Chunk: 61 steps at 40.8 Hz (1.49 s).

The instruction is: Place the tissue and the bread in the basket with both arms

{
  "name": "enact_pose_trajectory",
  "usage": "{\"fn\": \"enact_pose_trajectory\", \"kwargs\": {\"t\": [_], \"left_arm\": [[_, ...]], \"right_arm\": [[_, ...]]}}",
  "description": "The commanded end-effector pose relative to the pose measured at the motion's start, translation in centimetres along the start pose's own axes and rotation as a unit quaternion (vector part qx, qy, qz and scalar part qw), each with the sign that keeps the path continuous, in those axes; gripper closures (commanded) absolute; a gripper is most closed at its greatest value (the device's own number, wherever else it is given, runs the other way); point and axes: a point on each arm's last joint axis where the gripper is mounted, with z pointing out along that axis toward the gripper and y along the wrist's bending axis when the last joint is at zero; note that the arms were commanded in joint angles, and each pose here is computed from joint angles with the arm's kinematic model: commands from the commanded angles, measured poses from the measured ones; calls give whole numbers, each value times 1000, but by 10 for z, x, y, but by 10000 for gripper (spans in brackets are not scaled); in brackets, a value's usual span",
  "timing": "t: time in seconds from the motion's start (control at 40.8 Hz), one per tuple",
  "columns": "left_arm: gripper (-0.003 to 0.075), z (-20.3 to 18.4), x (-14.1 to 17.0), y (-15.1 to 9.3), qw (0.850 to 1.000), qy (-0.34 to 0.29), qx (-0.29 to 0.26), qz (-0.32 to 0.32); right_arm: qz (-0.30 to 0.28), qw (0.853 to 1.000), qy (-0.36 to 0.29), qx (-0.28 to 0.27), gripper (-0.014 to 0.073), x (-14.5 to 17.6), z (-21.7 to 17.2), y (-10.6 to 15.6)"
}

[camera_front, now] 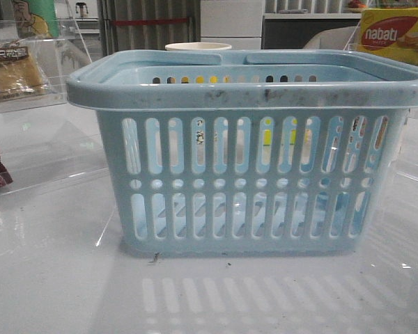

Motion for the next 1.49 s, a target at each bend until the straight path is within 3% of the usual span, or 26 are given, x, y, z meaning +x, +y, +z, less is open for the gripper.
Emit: {"fn": "enact_pose_trajectory", "kwargs": {"t": [0.0, 0.171, 0.343, 0.784, 0.906, 1.102, 1.47], "left_arm": [[391, -4, -14, 0, 999, -50, -1, -1], [391, -4, -14, 0, 999, -50, -1, -1], [391, -4, -14, 0, 999, -50, -1, -1], [391, -4, -14, 0, 999, -50, -1, -1], [391, -4, -14, 0, 999, -50, -1, -1], [391, -4, -14, 0, 999, -50, -1, -1], [391, -4, -14, 0, 999, -50, -1, -1]], "right_arm": [[-15, 995, -95, -29, 367, -25, -55, 21], [-47, 990, -100, -84, 367, -21, -91, 57], [-83, 985, -59, -136, 367, -7, -105, 91], [-127, 963, 28, -238, 363, 58, -67, 166], [-117, 962, 31, -243, 261, 69, -49, 174], [-122, 963, 29, -240, -14, 72, -38, 177], [-168, 953, -33, -251, -18, 77, -111, 140]]}}
